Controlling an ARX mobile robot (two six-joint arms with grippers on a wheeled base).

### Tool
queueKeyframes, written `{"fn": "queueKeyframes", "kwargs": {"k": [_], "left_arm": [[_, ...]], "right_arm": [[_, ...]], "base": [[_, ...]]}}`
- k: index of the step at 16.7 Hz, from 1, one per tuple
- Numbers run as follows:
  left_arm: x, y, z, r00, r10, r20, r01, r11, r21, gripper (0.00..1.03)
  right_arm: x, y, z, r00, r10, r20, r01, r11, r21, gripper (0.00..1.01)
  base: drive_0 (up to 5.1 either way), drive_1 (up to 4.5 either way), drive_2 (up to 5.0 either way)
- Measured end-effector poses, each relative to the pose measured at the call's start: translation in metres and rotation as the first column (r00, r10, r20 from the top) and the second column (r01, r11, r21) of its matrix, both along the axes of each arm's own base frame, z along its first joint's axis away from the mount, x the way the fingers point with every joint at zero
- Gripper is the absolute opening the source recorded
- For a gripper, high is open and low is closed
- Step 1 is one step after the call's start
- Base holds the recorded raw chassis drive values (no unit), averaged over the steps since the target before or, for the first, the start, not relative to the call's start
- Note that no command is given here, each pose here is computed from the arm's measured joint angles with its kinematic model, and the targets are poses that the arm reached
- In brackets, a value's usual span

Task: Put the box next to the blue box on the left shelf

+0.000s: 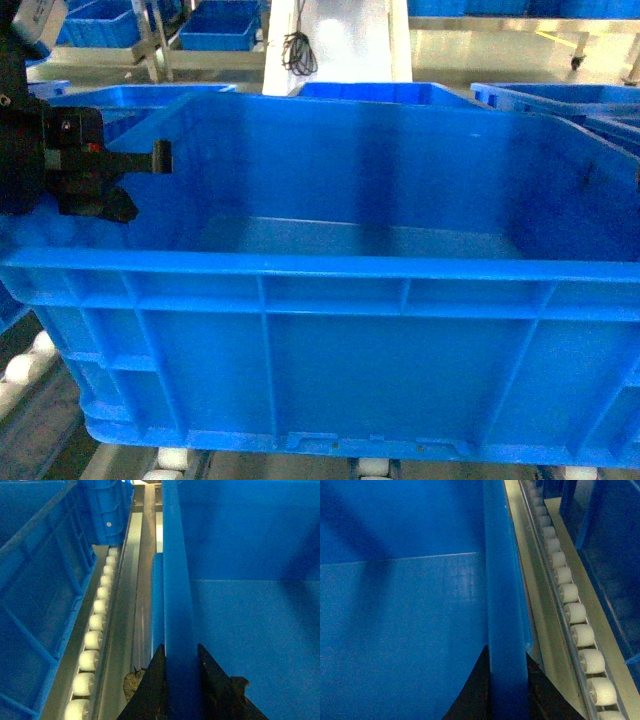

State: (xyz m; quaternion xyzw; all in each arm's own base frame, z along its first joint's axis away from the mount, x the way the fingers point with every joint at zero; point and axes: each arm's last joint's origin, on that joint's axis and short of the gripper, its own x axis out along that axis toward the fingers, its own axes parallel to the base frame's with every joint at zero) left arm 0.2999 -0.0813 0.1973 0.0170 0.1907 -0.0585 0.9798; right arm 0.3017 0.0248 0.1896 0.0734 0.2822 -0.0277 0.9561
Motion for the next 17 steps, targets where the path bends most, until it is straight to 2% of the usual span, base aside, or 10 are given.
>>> {"fn": "queueKeyframes", "kwargs": {"k": [7,8,10,11,12,13,14,15,16,17], "left_arm": [[0.001,-0.004,-0.012,1.000,0.005,-0.026,-0.005,0.9998,0.021,0.10],[0.001,-0.004,-0.011,1.000,0.013,-0.026,-0.013,0.9996,0.023,0.14],[0.001,-0.005,-0.009,1.000,-0.008,-0.012,0.008,0.9993,0.037,0.35],[0.001,-0.004,-0.004,0.999,-0.023,0.023,0.022,0.9996,0.020,0.44],[0.002,-0.005,0.011,0.991,-0.060,0.117,0.063,0.9977,-0.024,0.55],[0.000,-0.007,0.033,0.962,-0.052,0.266,0.070,0.9958,-0.058,0.66],[-0.005,-0.006,0.057,0.914,-0.041,0.404,0.092,0.9899,-0.108,0.79],[-0.008,-0.006,0.072,0.885,-0.031,0.465,0.102,0.9864,-0.129,0.90],[-0.008,-0.005,0.080,0.883,-0.030,0.468,0.105,0.9854,-0.134,1.00],[-0.008,-0.005,0.078,0.892,-0.041,0.449,0.109,0.9861,-0.126,0.98]], "right_arm": [[-0.002,-0.002,-0.010,0.999,0.001,-0.035,-0.001,1.0000,0.009,0.09],[-0.002,0.000,-0.009,0.999,-0.005,-0.033,0.006,1.0000,0.007,0.20],[-0.003,0.005,-0.006,1.000,0.012,-0.024,-0.012,0.9999,0.008,0.41],[-0.004,0.007,-0.004,0.999,0.028,-0.018,-0.028,0.9995,0.015,0.52],[-0.003,0.010,0.000,0.999,0.050,0.017,-0.050,0.9984,0.027,0.61],[-0.003,0.013,0.015,0.991,0.034,0.128,-0.036,0.9993,0.011,0.72],[-0.004,0.013,0.042,0.952,0.026,0.305,-0.029,0.9996,0.004,0.85],[-0.008,0.012,0.074,0.887,-0.004,0.463,-0.006,0.9998,0.020,0.98],[-0.011,0.012,0.100,0.818,-0.026,0.574,0.009,0.9994,0.033,0.98],[-0.014,0.015,0.108,0.793,-0.044,0.608,0.048,0.9988,0.010,0.98]], "base": [[0.0,0.00,0.0],[0.0,0.00,0.0],[0.0,0.00,0.0],[0.0,0.00,0.0],[0.0,0.00,0.0],[0.0,0.00,0.0],[0.0,0.00,0.0],[0.0,0.00,0.0],[0.0,0.00,0.0],[0.0,0.00,0.0]]}}
